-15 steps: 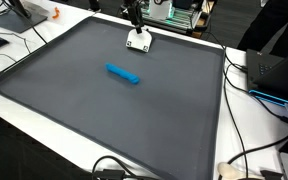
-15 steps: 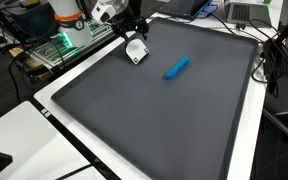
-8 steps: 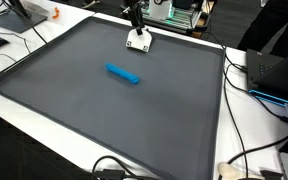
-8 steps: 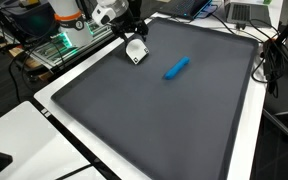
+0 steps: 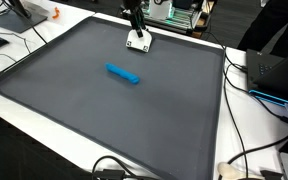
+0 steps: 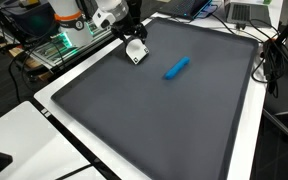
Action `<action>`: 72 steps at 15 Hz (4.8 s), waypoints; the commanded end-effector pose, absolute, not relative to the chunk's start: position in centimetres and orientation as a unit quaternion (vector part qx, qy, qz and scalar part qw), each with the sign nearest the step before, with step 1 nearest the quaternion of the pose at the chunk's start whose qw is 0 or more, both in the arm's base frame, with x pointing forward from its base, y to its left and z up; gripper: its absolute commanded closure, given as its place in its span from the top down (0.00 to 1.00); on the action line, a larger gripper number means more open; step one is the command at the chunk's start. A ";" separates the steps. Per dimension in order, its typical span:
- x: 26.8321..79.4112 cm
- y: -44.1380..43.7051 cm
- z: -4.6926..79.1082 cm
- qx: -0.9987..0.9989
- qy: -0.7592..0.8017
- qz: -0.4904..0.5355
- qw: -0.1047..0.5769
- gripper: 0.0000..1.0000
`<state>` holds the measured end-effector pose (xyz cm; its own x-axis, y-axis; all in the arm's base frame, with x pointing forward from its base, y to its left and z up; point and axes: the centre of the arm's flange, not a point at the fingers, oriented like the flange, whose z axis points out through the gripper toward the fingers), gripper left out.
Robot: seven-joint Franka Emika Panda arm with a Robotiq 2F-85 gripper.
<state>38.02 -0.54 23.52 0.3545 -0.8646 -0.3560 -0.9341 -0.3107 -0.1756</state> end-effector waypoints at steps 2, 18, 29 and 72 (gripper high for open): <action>33.7 0.3 23.6 -0.795 0.572 0.095 0.180 0.87; 33.8 0.2 23.4 -0.789 0.584 0.089 0.167 0.09; 34.1 0.2 24.0 -0.787 0.589 0.079 0.166 0.44; 48.0 8.2 39.3 -0.962 0.251 0.090 0.066 0.02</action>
